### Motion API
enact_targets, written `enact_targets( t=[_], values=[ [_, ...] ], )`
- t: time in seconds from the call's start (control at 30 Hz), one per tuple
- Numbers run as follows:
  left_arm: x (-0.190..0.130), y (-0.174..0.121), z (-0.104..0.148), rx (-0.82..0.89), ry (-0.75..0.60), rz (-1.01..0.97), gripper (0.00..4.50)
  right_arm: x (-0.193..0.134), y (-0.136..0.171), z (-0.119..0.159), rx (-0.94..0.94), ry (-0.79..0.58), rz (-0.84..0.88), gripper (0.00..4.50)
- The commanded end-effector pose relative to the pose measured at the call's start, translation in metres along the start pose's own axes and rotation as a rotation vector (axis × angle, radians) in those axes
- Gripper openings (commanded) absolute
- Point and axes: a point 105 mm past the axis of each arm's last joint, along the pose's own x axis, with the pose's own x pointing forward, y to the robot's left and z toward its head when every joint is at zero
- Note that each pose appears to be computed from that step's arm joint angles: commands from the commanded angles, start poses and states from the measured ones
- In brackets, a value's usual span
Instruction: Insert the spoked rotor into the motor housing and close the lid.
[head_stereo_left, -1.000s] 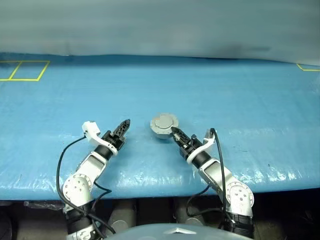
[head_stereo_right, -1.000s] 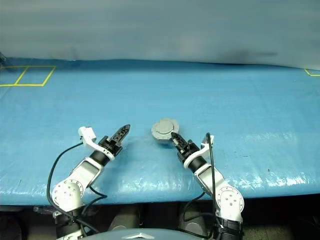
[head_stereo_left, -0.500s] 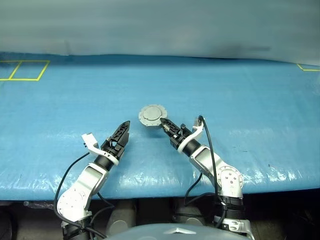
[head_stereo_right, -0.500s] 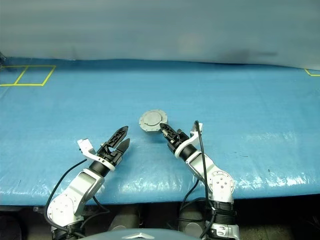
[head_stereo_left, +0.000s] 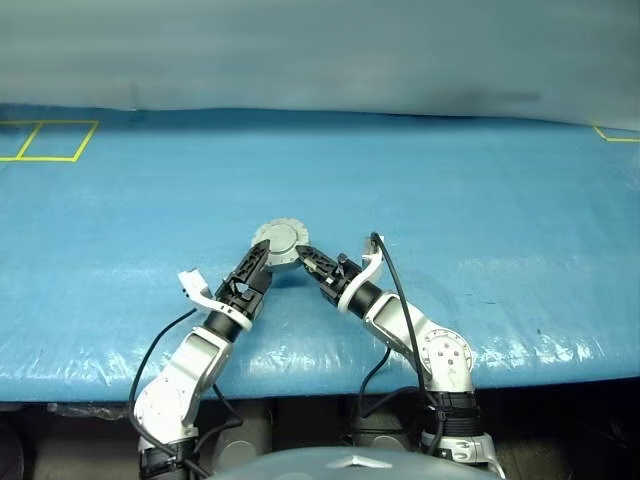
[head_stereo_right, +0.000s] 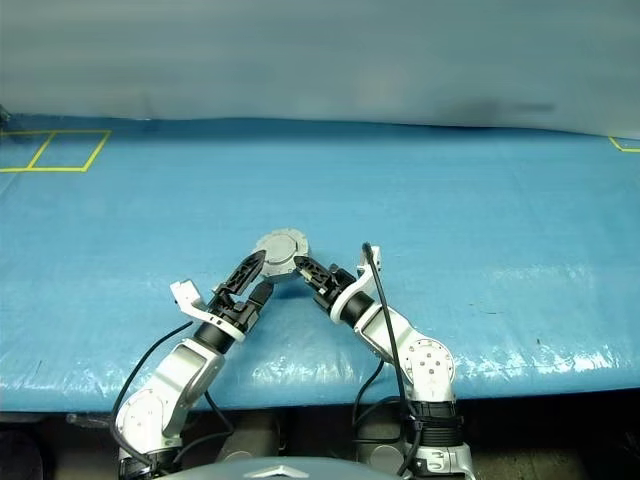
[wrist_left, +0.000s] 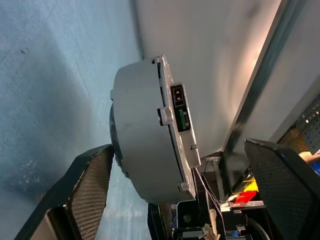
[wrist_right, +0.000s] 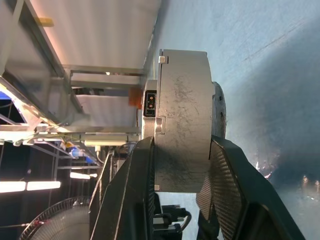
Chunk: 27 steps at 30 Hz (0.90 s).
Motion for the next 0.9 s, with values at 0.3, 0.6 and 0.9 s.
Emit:
enact_targets(
  t=[0.3,0.6,0.9],
  values=[
    [0.010,-0.011,-0.013,-0.140,-0.035,-0.103,4.50,0.002,0.043,-0.022,0.019,0.070,0.177,1.18],
    [0.011,-0.010,-0.010,-0.175,-0.056,-0.102,2.58,0.001,0.042,-0.024,-0.010,0.072,0.168,1.18],
    [0.015,-0.013,-0.007,-0.152,-0.057,-0.094,2.44,-0.003,0.047,-0.025,-0.068,0.064,0.214,2.17]
  ],
)
